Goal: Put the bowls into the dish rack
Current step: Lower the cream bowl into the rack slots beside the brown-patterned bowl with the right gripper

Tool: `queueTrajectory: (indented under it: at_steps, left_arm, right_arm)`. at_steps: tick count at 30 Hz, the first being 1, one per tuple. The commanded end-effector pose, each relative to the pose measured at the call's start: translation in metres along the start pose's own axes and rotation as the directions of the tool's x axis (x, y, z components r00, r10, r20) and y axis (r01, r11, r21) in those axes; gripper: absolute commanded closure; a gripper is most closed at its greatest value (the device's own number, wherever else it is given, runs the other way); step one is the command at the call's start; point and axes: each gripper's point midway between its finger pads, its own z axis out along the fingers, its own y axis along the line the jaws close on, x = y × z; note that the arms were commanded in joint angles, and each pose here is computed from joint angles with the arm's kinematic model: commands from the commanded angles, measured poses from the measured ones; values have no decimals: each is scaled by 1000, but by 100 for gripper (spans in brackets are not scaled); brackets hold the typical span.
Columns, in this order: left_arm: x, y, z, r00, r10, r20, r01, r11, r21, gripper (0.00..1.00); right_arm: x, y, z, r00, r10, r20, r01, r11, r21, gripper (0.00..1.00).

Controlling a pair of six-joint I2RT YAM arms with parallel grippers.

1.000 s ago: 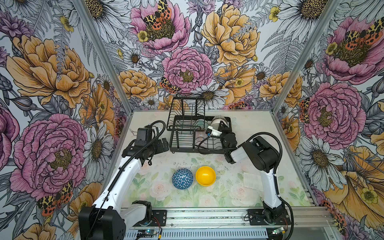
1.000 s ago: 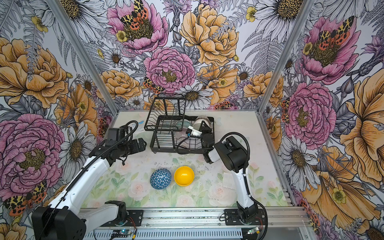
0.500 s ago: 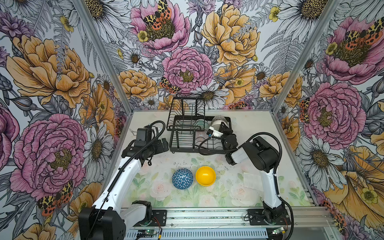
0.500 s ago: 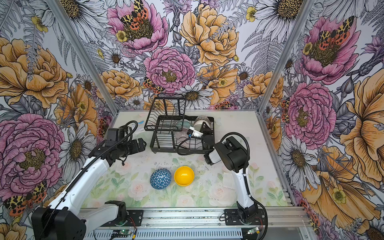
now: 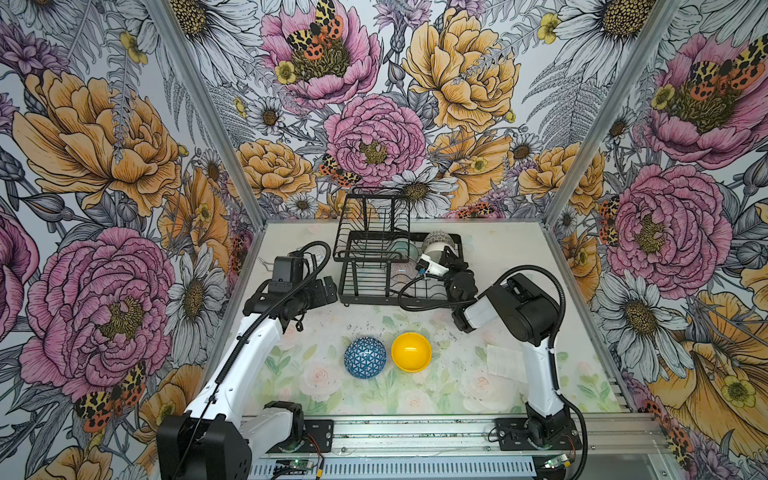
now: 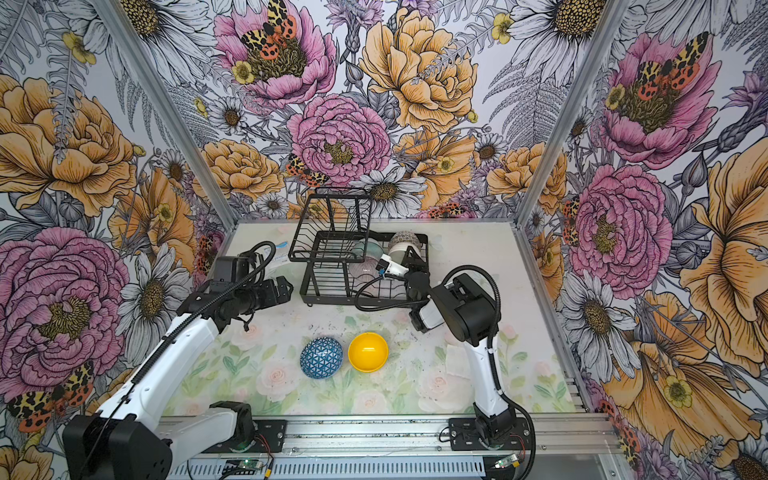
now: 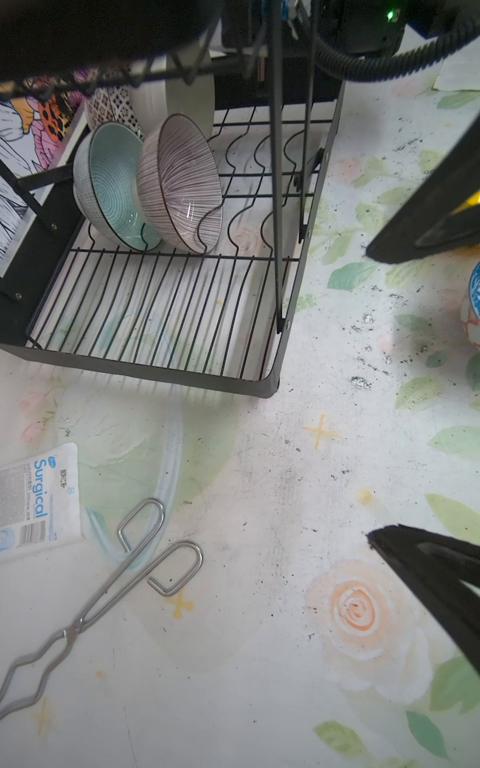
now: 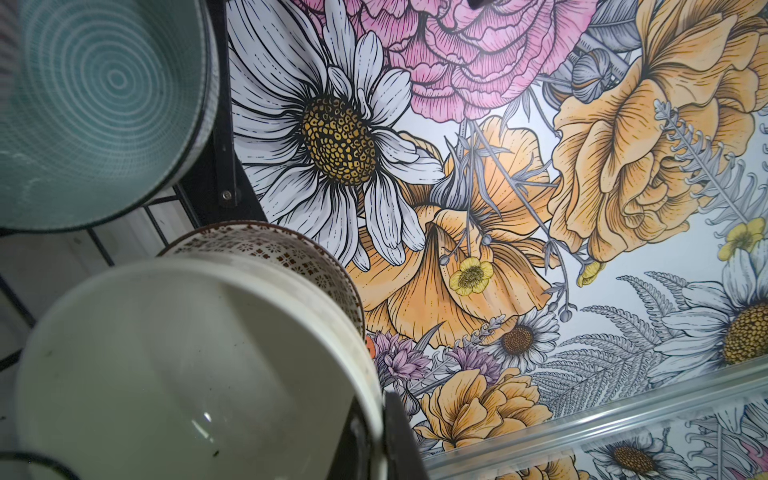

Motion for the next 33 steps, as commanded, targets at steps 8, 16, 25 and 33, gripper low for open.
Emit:
queueTrajectory:
  at_steps: [8,16,25,33]
  left_arm:
    - [-6,-3,-5,999,10,31,-11,1000,28,1]
    - [-5,-3,-8,999,9,36,-10,999,30,1]
    - [-3,-2,-8,999,10,34,-11,1000,30,1]
    - [-2,0,-8,999,4,33,-5,1000,30,1]
  right_arm:
    - [-12,-25,-1,996,80,33,-82,995,53,86]
    - [-13,-29,-1,995,95,34,-97,993,60,78]
    - [-15,-48,-10,986,163,43,-166,983,80,50]
    - [-15,-58,-20,980,196,33,-198,976,92,23]
